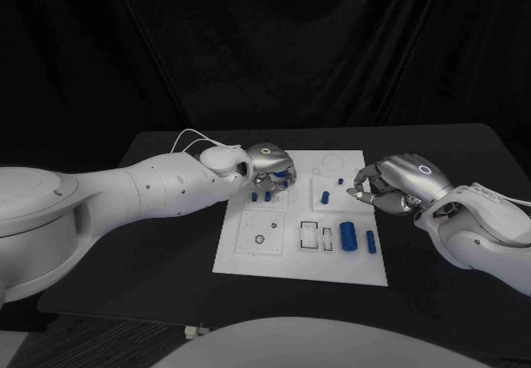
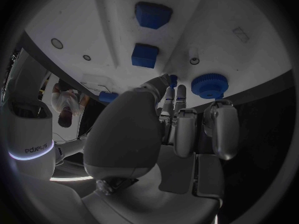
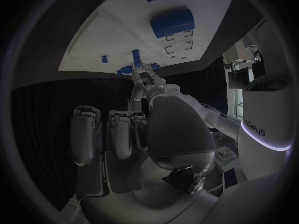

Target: Assemble the parts on the task board

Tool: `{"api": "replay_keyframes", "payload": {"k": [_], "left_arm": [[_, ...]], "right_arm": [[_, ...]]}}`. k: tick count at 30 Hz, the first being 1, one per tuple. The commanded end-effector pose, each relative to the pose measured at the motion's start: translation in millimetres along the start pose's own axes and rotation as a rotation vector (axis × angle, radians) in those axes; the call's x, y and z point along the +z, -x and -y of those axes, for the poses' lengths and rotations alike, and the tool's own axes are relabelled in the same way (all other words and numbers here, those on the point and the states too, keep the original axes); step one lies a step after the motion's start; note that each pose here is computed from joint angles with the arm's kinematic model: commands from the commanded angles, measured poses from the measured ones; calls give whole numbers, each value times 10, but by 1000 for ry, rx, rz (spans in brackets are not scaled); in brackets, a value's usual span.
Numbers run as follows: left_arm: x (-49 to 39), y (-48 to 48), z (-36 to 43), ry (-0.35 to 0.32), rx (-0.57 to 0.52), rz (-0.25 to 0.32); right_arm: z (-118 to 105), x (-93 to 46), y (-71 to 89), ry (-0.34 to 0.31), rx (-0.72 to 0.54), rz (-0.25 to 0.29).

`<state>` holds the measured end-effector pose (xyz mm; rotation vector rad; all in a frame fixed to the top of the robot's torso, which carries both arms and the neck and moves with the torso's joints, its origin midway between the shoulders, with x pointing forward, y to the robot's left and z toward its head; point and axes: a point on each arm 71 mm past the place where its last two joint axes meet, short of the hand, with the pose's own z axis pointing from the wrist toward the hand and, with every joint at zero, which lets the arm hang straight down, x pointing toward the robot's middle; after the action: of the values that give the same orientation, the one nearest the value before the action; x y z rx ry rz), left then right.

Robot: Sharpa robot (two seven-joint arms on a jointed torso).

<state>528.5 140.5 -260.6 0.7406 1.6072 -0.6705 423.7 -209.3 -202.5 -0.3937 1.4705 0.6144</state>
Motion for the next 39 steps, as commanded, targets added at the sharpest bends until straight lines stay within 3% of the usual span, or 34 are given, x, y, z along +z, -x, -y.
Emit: {"api": "replay_keyframes", "payload": {"k": [1, 23, 39], "left_arm": [[8, -13, 14, -16, 1, -2], [-11, -36, -30, -7, 8, 8], [-56, -19, -17, -28, 16, 45]], "right_arm": [[4, -4, -9, -9, 2, -5], [5, -4, -17, -10, 1, -16], [2, 2, -29, -11, 0, -25]]}}
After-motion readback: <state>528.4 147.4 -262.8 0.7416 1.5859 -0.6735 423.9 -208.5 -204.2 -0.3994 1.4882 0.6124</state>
